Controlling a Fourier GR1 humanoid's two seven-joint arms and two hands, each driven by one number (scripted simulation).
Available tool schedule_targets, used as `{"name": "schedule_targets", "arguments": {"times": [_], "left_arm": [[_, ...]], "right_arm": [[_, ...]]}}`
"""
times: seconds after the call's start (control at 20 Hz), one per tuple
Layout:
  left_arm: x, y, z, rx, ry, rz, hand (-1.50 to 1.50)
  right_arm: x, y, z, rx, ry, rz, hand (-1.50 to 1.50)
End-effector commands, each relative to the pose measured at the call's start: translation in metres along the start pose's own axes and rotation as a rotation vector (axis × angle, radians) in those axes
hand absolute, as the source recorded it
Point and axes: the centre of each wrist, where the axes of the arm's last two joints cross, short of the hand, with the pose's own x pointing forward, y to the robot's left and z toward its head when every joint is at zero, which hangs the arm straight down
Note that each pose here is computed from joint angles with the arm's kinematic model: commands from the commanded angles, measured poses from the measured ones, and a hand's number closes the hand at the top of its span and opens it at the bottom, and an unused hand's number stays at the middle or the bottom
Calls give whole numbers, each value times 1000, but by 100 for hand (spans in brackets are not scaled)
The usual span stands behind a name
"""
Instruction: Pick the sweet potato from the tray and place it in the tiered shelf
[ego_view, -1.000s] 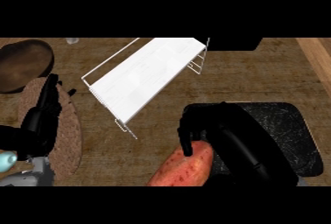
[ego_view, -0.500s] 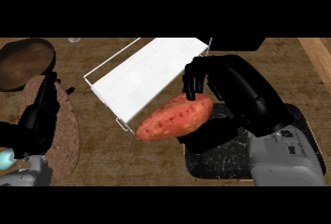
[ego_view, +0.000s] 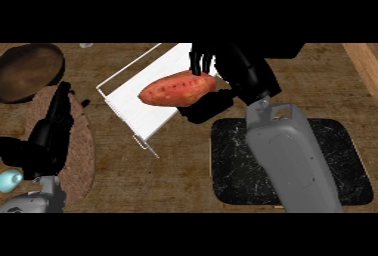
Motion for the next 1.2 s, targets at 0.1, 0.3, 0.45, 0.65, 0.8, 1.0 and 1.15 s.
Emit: {"name": "schedule_targets", "arguments": {"times": [0.1,0.3,0.45,0.65,0.8,1.0,1.15], "left_arm": [[0,-1,2,23,17,3,0],[-18,7,3,10,18,-5,0],[-2,11,9,-11,3,-15,0],[-4,0,2,-23,11,5,0],[-10,0,-5,-5,13,-5,0],[-6,1,7,-14,4,-9,0],[7,-17,-9,1,8,2,0]], "right_arm": [[-21,20,-31,-28,-8,-46,150],[-15,34,-48,-55,-28,-51,150],[-45,48,-65,-65,-24,-38,150],[-48,61,-79,-73,-9,-14,150],[-45,61,-74,-80,53,-172,150],[-51,70,-84,-6,65,-157,-150],[-48,64,-93,39,28,-173,-150]]}}
